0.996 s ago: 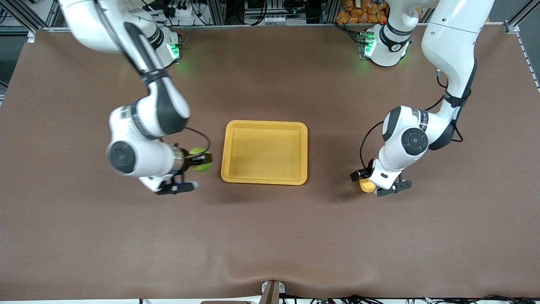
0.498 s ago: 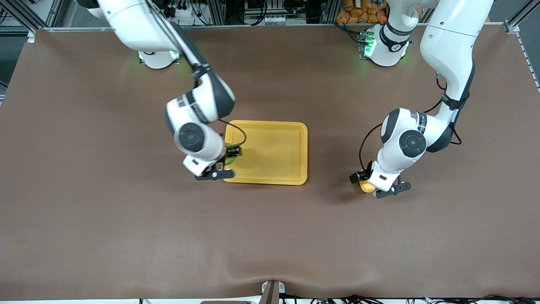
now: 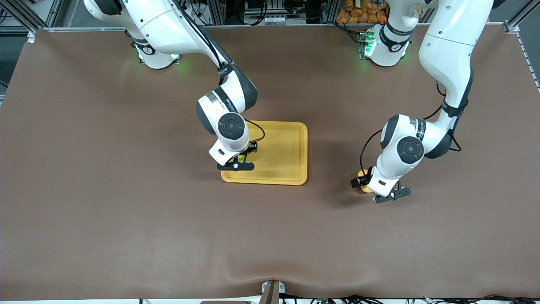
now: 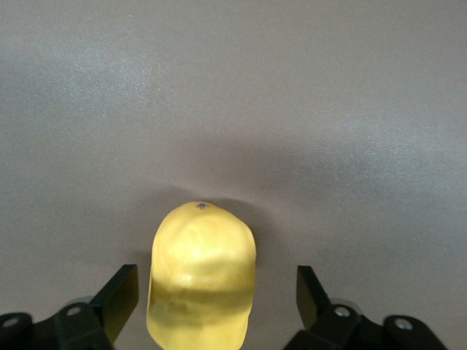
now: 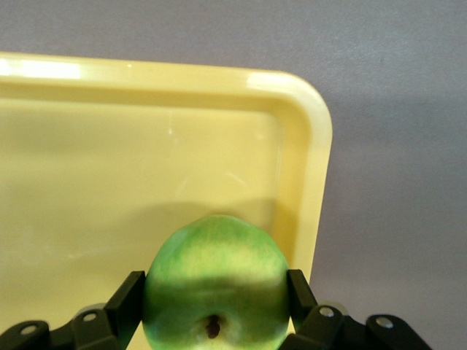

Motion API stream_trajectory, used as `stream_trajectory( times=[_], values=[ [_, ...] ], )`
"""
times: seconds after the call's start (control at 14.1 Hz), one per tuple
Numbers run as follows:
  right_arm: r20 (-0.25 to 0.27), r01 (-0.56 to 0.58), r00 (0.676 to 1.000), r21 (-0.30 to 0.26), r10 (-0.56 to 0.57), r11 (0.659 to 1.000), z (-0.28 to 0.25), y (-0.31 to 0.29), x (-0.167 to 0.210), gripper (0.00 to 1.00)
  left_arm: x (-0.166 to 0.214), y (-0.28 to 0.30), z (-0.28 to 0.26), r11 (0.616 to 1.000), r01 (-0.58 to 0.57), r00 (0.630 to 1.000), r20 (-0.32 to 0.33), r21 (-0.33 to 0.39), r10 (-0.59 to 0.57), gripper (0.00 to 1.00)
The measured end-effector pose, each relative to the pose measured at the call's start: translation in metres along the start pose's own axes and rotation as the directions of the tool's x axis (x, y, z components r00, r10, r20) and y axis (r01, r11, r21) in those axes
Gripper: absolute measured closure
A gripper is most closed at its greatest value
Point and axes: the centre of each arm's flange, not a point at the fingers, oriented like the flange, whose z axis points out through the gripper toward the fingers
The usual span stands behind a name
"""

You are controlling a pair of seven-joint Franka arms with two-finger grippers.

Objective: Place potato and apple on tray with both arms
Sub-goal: 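Carry the apple with the right gripper and lower it onto the tray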

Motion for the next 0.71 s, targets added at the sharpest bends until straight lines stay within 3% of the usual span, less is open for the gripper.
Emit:
stream_trajectory(
  times=[0.21,0.36,0.5,0.71],
  values=[
    [0.005,-0.016,1.0,-0.005,0.016,1.0,0.005,-0.001,-0.001,0.17,0.001,0.0,0.003,1.0,-0.005,1.0,0.001,0.005,0.005,0.23],
    [0.007,-0.019,1.0,-0.008,0.019,1.0,0.009,-0.004,-0.002,0.17,0.002,0.0,0.001,1.0,-0.004,1.0,-0.003,0.003,0.005,0.44],
    [0.009,-0.022,1.0,-0.01,0.022,1.0,0.012,-0.004,-0.003,0.02,0.004,0.001,-0.001,1.0,-0.003,1.0,-0.009,0.0,0.003,0.45],
    [0.006,-0.026,1.0,-0.009,0.026,1.0,0.01,-0.003,-0.001,0.0,0.013,0.004,-0.014,1.0,-0.001,0.999,-0.034,-0.013,0.001,0.45]
  ],
)
